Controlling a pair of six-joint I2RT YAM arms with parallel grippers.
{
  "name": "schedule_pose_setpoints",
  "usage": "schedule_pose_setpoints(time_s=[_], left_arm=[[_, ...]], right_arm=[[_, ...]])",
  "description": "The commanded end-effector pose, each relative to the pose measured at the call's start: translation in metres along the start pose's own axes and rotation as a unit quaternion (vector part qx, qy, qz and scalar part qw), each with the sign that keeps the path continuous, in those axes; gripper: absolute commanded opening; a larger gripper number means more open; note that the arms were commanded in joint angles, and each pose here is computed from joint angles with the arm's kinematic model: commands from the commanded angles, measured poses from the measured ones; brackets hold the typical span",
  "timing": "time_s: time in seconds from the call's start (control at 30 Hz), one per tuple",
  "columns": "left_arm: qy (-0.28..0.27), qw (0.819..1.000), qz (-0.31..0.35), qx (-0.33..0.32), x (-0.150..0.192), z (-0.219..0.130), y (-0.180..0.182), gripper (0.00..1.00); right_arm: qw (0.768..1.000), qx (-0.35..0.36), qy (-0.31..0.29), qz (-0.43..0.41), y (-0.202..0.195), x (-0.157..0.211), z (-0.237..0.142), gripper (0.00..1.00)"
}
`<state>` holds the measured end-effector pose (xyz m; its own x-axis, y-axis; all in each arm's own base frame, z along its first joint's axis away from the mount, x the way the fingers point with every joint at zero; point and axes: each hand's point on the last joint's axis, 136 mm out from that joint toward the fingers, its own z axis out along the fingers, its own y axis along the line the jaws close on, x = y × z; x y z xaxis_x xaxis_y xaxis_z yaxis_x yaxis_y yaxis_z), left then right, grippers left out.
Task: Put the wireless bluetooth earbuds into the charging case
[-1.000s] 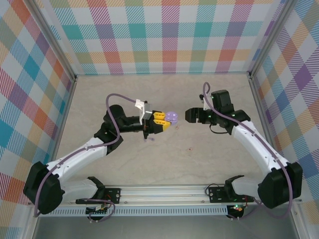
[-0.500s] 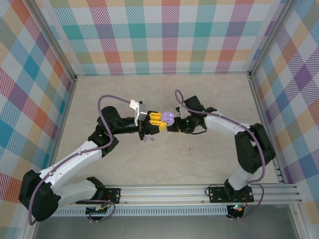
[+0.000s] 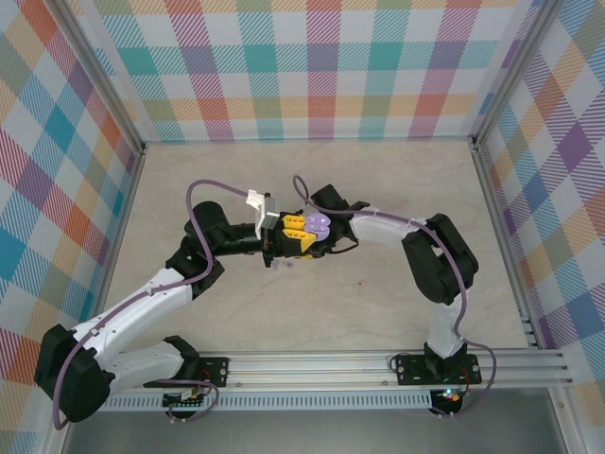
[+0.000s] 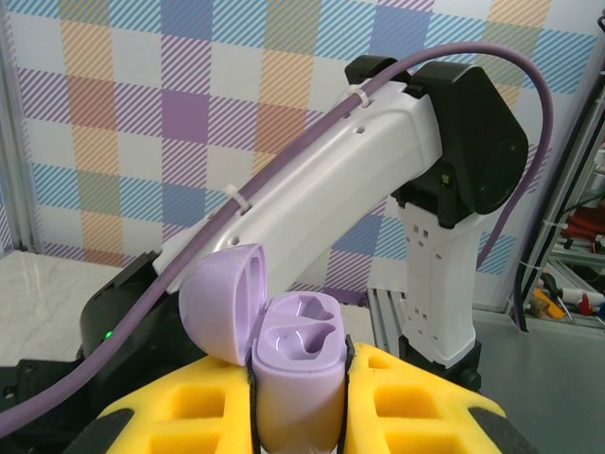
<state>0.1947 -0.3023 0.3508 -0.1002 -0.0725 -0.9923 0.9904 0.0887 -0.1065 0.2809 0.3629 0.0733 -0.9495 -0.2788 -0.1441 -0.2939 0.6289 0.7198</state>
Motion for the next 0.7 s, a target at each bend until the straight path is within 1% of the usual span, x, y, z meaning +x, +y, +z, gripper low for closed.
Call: schedule_pose_setpoints(time_s=[0.0,0.2,0.47,0.67], left_arm=[[-0.01,1.0,0.014,0.001,-0.01,-0.003,-0.002,0.18],[-0.008,1.0,0.012,0.003,-0.009,-0.002,-0.002,0.18],[-0.004,1.0,0.01,0.001,-0.007,-0.002,-0.001,0.18],[0.0,1.0,0.008,-0.003,-0.004,-0.002,0.001,0.18]], right_arm=[[1.0,-0.022,0.012,-0.002,0.012,-0.005,0.01,0.36],[0.999,-0.025,0.036,-0.005,0.015,-0.005,0.028,0.35],[0.998,0.009,0.064,0.002,0.007,0.002,0.043,0.36],[0.996,0.03,0.08,0.011,-0.003,0.01,0.044,0.39]])
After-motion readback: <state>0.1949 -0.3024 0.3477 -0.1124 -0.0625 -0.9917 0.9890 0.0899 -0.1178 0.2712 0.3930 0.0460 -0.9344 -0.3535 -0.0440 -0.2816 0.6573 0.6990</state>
